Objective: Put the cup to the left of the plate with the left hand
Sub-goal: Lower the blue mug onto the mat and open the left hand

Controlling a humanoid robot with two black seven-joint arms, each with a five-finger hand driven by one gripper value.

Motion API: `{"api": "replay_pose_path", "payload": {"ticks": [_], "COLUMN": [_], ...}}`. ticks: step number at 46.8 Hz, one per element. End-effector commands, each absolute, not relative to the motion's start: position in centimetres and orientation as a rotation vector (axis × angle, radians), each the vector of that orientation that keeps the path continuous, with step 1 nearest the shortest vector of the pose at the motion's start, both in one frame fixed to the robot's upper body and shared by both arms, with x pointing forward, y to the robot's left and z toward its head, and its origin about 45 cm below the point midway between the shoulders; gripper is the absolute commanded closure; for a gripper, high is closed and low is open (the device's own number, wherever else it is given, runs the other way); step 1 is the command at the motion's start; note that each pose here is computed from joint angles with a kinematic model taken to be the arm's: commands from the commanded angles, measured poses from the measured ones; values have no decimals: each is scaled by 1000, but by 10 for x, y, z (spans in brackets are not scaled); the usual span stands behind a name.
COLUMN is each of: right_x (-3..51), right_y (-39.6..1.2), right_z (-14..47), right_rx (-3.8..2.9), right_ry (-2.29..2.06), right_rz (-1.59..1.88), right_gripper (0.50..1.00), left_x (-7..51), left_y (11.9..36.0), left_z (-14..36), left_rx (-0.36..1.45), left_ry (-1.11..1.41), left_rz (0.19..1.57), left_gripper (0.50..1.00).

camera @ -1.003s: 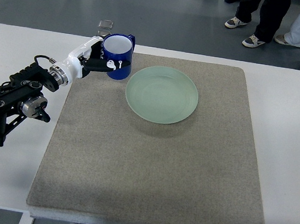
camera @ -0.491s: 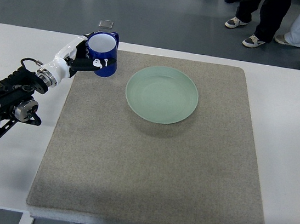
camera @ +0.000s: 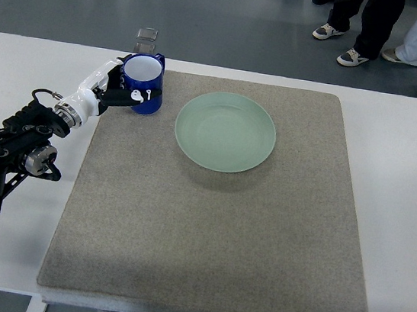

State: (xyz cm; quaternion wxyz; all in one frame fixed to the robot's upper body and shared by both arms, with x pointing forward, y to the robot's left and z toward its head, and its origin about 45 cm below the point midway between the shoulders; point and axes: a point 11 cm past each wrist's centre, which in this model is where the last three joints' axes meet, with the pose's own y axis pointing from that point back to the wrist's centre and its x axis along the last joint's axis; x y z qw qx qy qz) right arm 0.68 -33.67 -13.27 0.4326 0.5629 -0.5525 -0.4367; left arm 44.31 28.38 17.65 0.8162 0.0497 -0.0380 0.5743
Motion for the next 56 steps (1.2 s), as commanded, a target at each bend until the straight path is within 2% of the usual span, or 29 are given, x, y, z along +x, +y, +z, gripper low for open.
{"api": "replay_pose_path", "payload": {"ticks": [1, 5, 8, 11, 30, 41, 56], "right_x": [7, 7, 7, 7, 7, 7, 7], "right_y": [-337, -337, -337, -337, -337, -337, -337], "right_z": [-133, -133, -133, -133, -133, -133, -133], "right_rx": [1403, 1404, 1403, 1403, 1403, 1403, 1403], "right_ry": [-1377, -1378, -1377, -1377, -1377, -1379, -1377], "right_rz": [-1088, -1087, -1088, -1088, -1088, -1088, -1088], "right_gripper": [568, 568, 568, 568, 568, 568, 568], "left_x": [443, 441, 441, 440, 439, 441, 443], "left_y": [283, 285, 282, 283, 283, 286, 313], "left_z": [176, 173, 172, 170, 169, 173, 180], "left_rx": [104, 108, 105, 110, 110, 94, -7], "left_ry": [-79, -73, -69, -67, -63, -63, 36], "left_rz": [1226, 1230, 1227, 1227, 1228, 1240, 1343], "left_gripper": [656, 613, 609, 579, 564, 536, 508]}}
